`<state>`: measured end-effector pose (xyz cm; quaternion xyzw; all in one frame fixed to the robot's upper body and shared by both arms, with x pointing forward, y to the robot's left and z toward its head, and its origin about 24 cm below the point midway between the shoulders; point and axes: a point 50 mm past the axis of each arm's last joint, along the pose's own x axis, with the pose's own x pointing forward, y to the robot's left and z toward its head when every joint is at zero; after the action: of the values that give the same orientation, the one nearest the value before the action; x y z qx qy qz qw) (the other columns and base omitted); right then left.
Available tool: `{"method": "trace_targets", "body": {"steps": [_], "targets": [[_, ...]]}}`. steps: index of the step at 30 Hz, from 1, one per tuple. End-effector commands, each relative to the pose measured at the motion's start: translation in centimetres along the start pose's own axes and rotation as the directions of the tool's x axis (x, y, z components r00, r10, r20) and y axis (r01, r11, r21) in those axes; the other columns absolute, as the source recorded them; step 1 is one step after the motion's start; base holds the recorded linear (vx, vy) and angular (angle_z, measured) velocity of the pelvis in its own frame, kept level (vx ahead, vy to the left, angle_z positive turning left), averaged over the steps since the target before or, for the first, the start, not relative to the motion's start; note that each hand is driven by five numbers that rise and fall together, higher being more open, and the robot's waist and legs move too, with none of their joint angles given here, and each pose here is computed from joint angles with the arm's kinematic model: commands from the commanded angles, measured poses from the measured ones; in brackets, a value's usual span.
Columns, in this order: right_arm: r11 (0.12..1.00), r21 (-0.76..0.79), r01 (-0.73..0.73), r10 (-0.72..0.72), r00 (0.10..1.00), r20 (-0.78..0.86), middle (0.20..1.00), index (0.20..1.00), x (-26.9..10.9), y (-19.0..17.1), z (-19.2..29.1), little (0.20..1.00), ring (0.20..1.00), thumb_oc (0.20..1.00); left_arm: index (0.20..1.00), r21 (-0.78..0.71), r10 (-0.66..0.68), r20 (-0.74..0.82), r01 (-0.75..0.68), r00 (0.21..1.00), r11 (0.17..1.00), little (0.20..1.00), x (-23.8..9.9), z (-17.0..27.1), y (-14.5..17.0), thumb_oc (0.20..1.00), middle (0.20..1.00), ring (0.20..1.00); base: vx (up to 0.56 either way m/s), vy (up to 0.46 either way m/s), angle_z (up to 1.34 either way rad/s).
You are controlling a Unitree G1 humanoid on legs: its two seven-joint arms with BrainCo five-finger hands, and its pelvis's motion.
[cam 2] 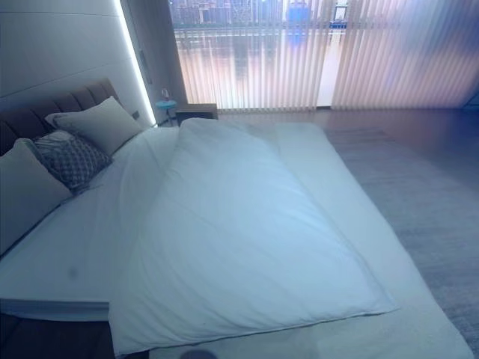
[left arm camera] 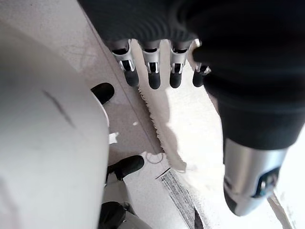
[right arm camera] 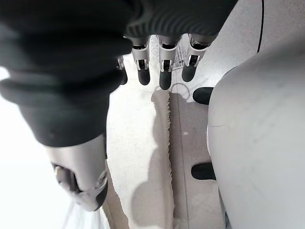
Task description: Make the bed
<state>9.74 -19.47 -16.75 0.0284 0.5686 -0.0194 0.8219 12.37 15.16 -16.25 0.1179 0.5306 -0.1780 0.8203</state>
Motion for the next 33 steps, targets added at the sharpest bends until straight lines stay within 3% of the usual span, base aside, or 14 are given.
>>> {"method": "trace_targets", "body": {"steps": [1, 3, 11, 14, 16, 20, 21, 22, 23, 24, 25, 30, 32, 33], "targets": [[0.998, -0.003, -0.064, 0.064, 0.996, 0.059, 1.000, 1.000, 0.5, 2.5, 2.0, 1.000, 1.000, 1.000, 1.000, -0.067, 0.049, 0.130, -0.040, 0.990, 0.997, 1.000, 0.3, 3.9, 1.2, 1.000, 1.000, 1.000, 0.00, 0.000, 0.00], [0.998, -0.003, -0.064, 0.064, 0.996, 0.059, 1.000, 1.000, 0.5, 2.5, 2.0, 1.000, 1.000, 1.000, 1.000, -0.067, 0.049, 0.130, -0.040, 0.990, 0.997, 1.000, 0.3, 3.9, 1.2, 1.000, 1.000, 1.000, -0.04, -0.017, -0.01], [0.992, 0.005, -0.123, 0.114, 0.938, 0.326, 1.000, 1.000, 0.0, 4.5, 9.3, 1.000, 1.000, 1.000, 1.000, -0.427, 0.283, 0.432, -0.082, 0.856, 0.900, 1.000, -1.5, 13.8, 5.4, 1.000, 1.000, 1.000, -0.24, -0.072, 0.04], [0.989, -0.012, -0.147, 0.140, 0.908, 0.394, 1.000, 1.000, -0.4, 5.2, 11.5, 1.000, 1.000, 1.000, 1.000, -0.567, 0.353, 0.481, -0.023, 0.802, 0.824, 1.000, -2.5, 16.6, 6.6, 1.000, 1.000, 1.000, -0.16, -0.006, 0.10], [0.987, -0.022, -0.161, 0.153, 0.879, 0.451, 1.000, 1.000, -1.0, 5.4, 13.6, 1.000, 1.000, 1.000, 1.000, -0.691, 0.413, 0.512, 0.076, 0.753, 0.719, 1.000, -3.7, 19.4, 7.7, 1.000, 1.000, 1.000, -0.17, 0.026, -0.04], [0.985, -0.027, -0.170, 0.161, 0.847, 0.506, 1.000, 1.000, -1.6, 5.6, 15.3, 1.000, 1.000, 1.000, 1.000, -0.756, 0.466, 0.536, 0.155, 0.704, 0.636, 1.000, -4.9, 21.4, 8.8, 1.000, 1.000, 1.000, -0.11, 0.012, -0.11], [0.983, -0.036, -0.180, 0.171, 0.829, 0.533, 1.000, 1.000, -1.9, 6.0, 16.1, 1.000, 1.000, 1.000, 1.000, -0.811, 0.516, 0.530, 0.224, 0.673, 0.540, 1.000, -5.7, 22.3, 9.7, 1.000, 1.000, 1.000, -0.05, 0.019, -0.04], [0.983, -0.037, -0.180, 0.172, 0.828, 0.533, 1.000, 1.000, -1.9, 6.0, 16.1, 1.000, 1.000, 1.000, 1.000, -0.811, 0.516, 0.530, 0.225, 0.673, 0.540, 1.000, -5.7, 22.3, 9.8, 1.000, 1.000, 1.000, -0.08, 0.026, -0.10], [0.982, -0.042, -0.183, 0.176, 0.818, 0.547, 1.000, 1.000, -2.1, 6.2, 16.6, 1.000, 1.000, 1.000, 1.000, -0.842, 0.554, 0.521, 0.285, 0.650, 0.458, 1.000, -6.3, 22.9, 10.4, 1.000, 1.000, 1.000, -0.03, 0.009, -0.12], [0.982, -0.042, -0.183, 0.176, 0.818, 0.548, 1.000, 1.000, -2.1, 6.2, 16.6, 1.000, 1.000, 1.000, 1.000, -0.842, 0.554, 0.521, 0.285, 0.649, 0.458, 1.000, -6.3, 22.9, 10.4, 1.000, 1.000, 1.000, -0.06, 0.005, -0.16], [0.980, -0.040, -0.193, 0.182, 0.803, 0.568, 1.000, 1.000, -2.4, 6.5, 17.2, 1.000, 1.000, 1.000, 1.000, -0.847, 0.589, 0.531, 0.353, 0.610, 0.398, 1.000, -7.2, 24.1, 10.7, 1.000, 1.000, 1.000, -0.03, -0.002, -0.09], [0.973, -0.046, -0.224, 0.206, 0.771, 0.603, 1.000, 1.000, -3.0, 7.2, 18.1, 1.000, 1.000, 1.000, 1.000, -0.830, 0.623, 0.547, 0.460, 0.560, 0.315, 1.000, -8.5, 25.3, 11.3, 1.000, 1.000, 1.000, 0.00, 0.003, 0.04], [0.969, -0.054, -0.242, 0.221, 0.747, 0.627, 1.000, 1.000, -3.5, 7.9, 18.9, 1.000, 1.000, 1.000, 1.000, -0.803, 0.660, 0.540, 0.556, 0.522, 0.216, 1.000, -9.6, 26.4, 11.9, 1.000, 1.000, 1.000, 0.01, 0.020, -0.04], [0.968, -0.059, -0.243, 0.225, 0.745, 0.628, 1.000, 1.000, -3.5, 8.0, 19.0, 1.000, 1.000, 1.000, 1.000, -0.800, 0.664, 0.537, 0.563, 0.519, 0.207, 1.000, -9.7, 26.5, 12.0, 1.000, 1.000, 1.000, 0.02, 0.012, -0.03]]}}
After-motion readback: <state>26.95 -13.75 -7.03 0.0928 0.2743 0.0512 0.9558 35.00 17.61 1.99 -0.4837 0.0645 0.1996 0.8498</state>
